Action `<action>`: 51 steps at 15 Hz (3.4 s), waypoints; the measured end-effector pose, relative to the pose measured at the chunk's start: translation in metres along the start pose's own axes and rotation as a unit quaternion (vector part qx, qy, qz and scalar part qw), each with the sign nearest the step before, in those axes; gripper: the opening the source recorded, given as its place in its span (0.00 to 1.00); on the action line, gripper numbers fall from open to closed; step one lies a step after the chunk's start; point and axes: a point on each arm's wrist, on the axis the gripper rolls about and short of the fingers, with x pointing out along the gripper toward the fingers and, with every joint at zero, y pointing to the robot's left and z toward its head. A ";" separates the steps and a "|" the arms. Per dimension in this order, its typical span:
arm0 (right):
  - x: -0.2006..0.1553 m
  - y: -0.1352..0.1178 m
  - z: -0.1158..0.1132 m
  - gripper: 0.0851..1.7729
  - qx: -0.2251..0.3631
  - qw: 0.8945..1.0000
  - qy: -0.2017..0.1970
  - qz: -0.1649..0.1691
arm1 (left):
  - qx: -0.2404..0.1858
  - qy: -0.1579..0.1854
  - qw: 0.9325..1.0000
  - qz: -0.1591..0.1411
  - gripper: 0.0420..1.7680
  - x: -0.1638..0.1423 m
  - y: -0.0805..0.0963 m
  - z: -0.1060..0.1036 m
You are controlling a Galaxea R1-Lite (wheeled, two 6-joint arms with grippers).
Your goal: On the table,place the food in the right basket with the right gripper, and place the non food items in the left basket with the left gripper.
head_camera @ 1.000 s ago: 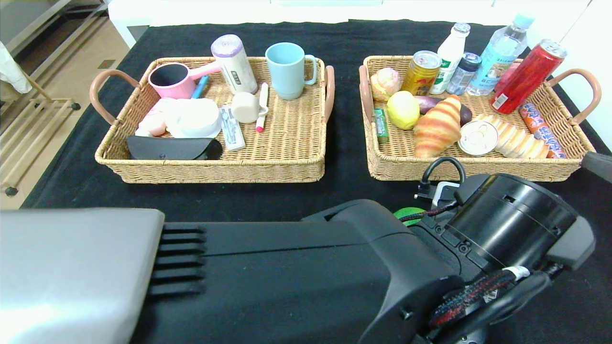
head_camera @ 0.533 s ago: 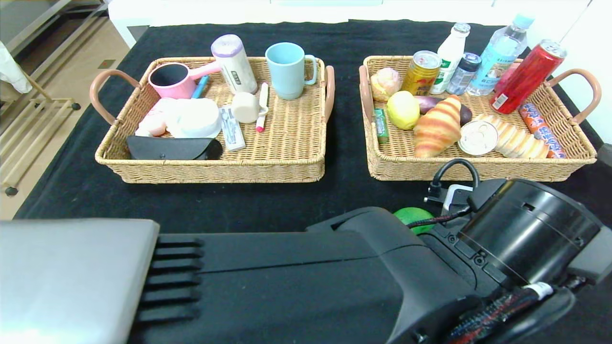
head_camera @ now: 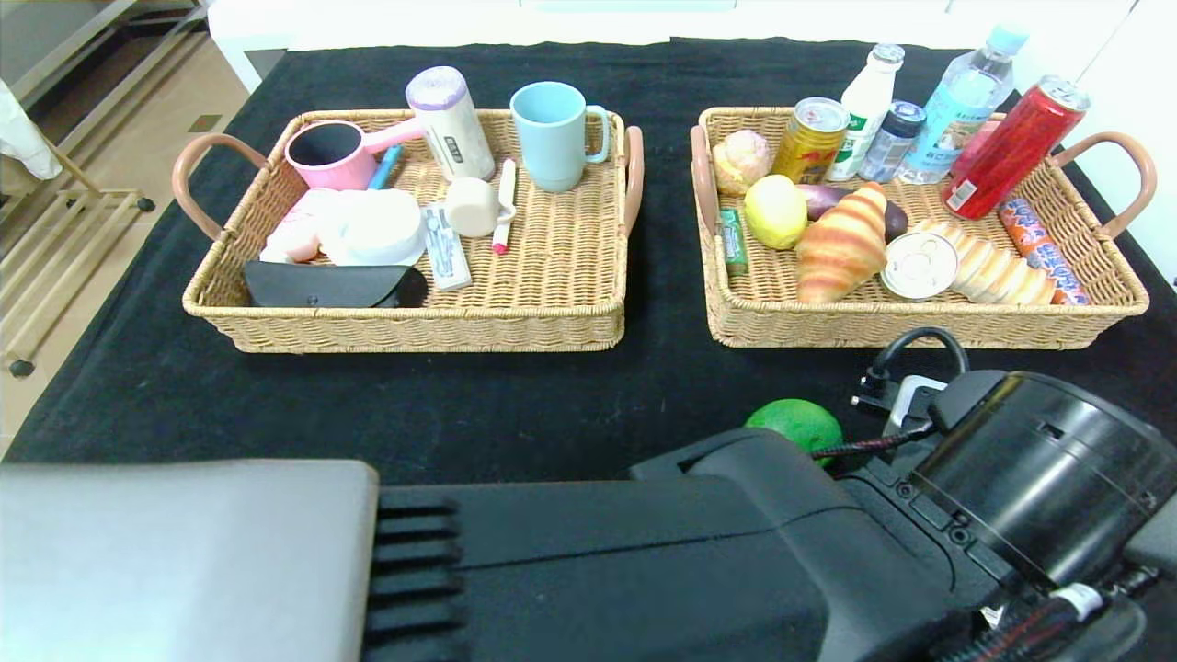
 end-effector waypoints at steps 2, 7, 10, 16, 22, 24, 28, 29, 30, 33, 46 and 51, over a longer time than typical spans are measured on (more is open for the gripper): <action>0.000 0.000 0.000 0.96 0.000 1.000 0.000 -0.002 | 0.004 -0.009 1.000 -0.004 0.65 0.004 -0.003 0.002; 0.000 0.000 -0.001 0.96 0.000 1.000 0.001 -0.002 | 0.014 -0.007 1.000 0.000 0.65 0.013 -0.006 -0.002; 0.000 0.000 -0.001 0.96 0.000 1.000 0.001 -0.002 | 0.014 -0.005 1.000 0.003 0.65 0.016 -0.006 -0.003; 0.000 0.000 -0.001 0.96 0.000 1.000 0.002 -0.002 | 0.014 -0.006 1.000 0.003 0.81 0.015 -0.007 -0.003; 0.000 0.000 -0.001 0.96 0.001 1.000 0.002 -0.001 | 0.009 -0.004 1.000 0.003 0.89 0.006 -0.005 -0.002; 0.000 0.000 0.000 0.96 0.003 1.000 -0.002 0.000 | 0.008 -0.003 1.000 0.004 0.91 0.000 -0.004 -0.003; -0.002 0.000 0.009 0.96 0.032 0.999 -0.022 -0.003 | 0.008 0.006 1.000 0.002 0.93 -0.012 -0.003 -0.009; -0.002 -0.001 0.010 0.96 0.032 0.999 -0.022 -0.004 | 0.008 0.007 1.000 0.003 0.94 -0.017 -0.001 -0.010; -0.002 -0.001 0.010 0.96 0.033 0.999 -0.021 -0.006 | 0.009 0.007 1.000 0.002 0.94 -0.021 0.001 -0.009; 0.001 -0.004 0.008 0.96 0.033 0.999 -0.015 -0.014 | 0.010 -0.001 1.000 -0.002 0.95 -0.042 0.006 -0.007; 0.016 -0.007 -0.010 0.96 0.055 0.997 0.048 -0.004 | 0.032 -0.017 0.999 0.011 0.96 -0.131 0.090 -0.029; 0.020 0.000 -0.017 0.96 0.064 0.995 0.077 0.023 | -0.016 -0.101 0.994 0.022 0.97 -0.146 0.140 -0.033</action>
